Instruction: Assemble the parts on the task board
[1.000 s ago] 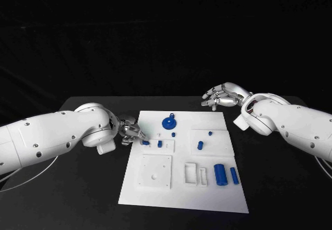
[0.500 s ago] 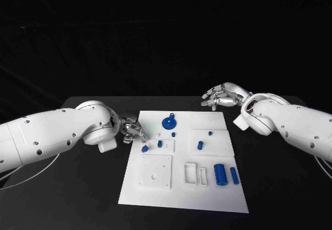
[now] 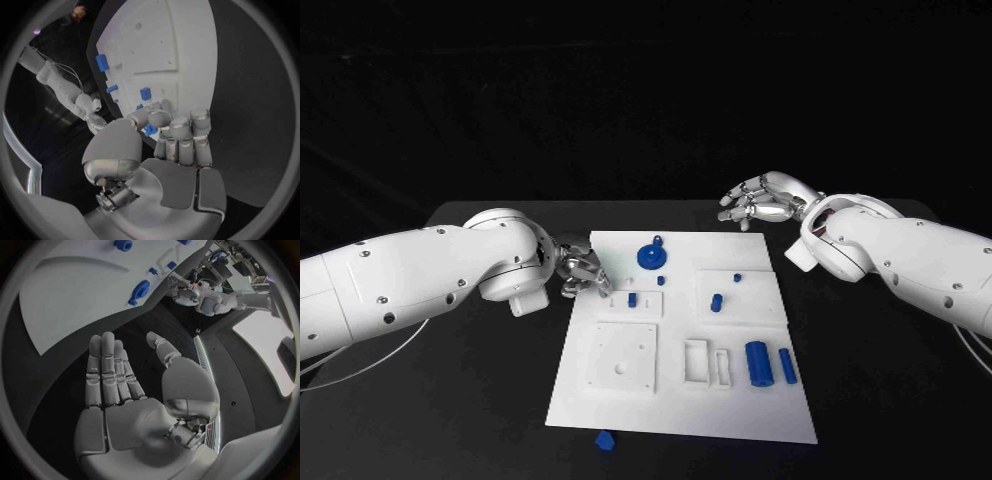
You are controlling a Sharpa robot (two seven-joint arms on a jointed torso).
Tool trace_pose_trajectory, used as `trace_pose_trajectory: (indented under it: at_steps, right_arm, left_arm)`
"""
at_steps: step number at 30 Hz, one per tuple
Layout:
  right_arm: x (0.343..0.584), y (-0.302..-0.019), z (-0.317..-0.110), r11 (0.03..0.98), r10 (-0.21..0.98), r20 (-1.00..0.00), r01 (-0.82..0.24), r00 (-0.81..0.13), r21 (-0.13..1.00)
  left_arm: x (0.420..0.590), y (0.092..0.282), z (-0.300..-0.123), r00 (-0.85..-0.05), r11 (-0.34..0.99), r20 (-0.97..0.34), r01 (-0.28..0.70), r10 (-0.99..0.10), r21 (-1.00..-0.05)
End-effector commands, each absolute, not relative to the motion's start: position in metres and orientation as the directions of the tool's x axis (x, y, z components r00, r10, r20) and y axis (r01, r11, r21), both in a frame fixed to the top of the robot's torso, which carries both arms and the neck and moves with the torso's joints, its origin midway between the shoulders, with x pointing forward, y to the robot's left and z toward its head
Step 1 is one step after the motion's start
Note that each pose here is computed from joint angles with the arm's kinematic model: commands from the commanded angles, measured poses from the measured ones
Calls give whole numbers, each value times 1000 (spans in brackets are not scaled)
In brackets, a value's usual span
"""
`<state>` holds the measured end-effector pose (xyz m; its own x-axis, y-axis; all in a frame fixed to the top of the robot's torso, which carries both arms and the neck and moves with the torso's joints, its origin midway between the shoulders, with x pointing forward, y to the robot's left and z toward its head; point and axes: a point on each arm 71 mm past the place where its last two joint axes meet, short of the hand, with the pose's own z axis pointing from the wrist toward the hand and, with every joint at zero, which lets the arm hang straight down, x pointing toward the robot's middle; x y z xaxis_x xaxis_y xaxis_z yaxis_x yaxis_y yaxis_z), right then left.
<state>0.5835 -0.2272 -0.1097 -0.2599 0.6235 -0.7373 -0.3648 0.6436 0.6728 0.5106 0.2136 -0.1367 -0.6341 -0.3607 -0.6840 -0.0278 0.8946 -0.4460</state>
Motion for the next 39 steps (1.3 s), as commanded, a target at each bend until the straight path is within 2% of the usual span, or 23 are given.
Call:
trace_pose_trajectory:
  at_steps: [1, 25, 39]
  right_arm:
    - [583, -226, -110, 637, 621, -735, -372, -272, 675]
    - [579, -227, -112, 633, 622, -733, -375, -275, 678]
    - [560, -206, -125, 604, 595, -730, -413, -336, 682]
  left_arm:
    - [512, 215, -134, -614, 903, -712, -2, -339, -429]
    - [515, 226, -129, -556, 856, -708, -14, -436, -516]
    - [523, 234, -123, -470, 753, -653, -37, -594, -658]
